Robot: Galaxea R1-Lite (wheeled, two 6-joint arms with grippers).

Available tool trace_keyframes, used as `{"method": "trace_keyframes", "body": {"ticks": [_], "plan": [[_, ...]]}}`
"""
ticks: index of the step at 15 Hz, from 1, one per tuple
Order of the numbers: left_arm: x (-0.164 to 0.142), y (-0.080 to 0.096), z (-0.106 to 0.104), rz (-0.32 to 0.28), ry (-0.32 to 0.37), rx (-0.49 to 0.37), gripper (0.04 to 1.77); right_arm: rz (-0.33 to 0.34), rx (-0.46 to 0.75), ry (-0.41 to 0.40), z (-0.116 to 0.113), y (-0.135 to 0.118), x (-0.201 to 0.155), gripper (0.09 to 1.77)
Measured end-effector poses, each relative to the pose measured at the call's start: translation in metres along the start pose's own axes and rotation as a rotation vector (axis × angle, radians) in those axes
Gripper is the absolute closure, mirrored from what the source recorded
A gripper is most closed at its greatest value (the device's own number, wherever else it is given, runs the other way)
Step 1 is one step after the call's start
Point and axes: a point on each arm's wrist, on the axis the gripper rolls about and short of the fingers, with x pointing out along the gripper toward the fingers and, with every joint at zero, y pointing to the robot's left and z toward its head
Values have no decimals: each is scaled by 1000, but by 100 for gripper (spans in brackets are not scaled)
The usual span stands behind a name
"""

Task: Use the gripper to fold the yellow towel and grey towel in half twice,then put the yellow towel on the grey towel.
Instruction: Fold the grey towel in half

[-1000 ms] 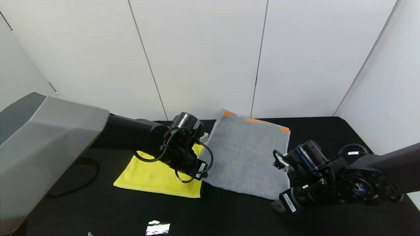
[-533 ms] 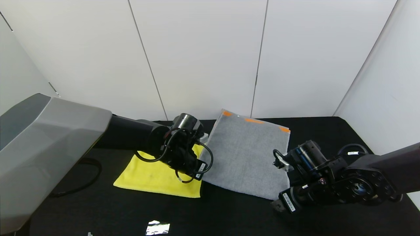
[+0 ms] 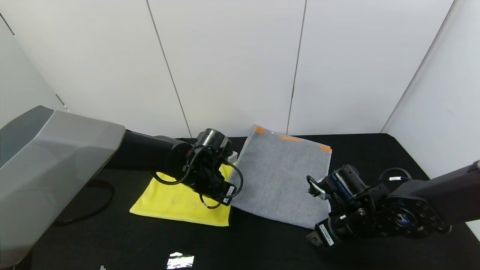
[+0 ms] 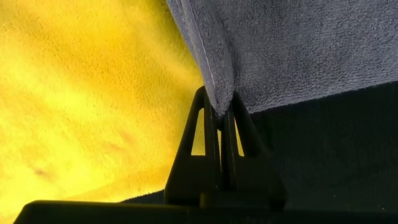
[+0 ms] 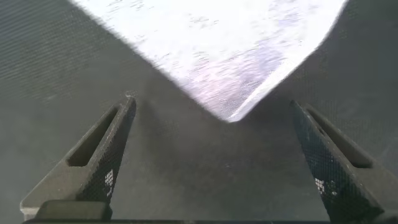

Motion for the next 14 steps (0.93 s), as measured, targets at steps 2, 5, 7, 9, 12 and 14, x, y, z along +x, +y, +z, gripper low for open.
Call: {"method": "trace_keyframes", "body": {"ticks": [2,5,7,9,12,14], "plan": [[-1,0,0,0,0,1,167,-7,-1,-1,1,1,1,12],[-2,0,1,-1,-5,1,167,-8,-1,2,1,1,4,65],[-4,0,1,-1,-8,2,167,-9,0,6,1,1,6,90],[-5,0,1,-2,-9,2,167,-10,1,4,1,1,9,109],[-7,0,1,-2,-13,3,167,-10,14,7,1,2,11,173],[-8,0,1,-2,-15,3,167,-10,15,8,1,2,11,173]]}}
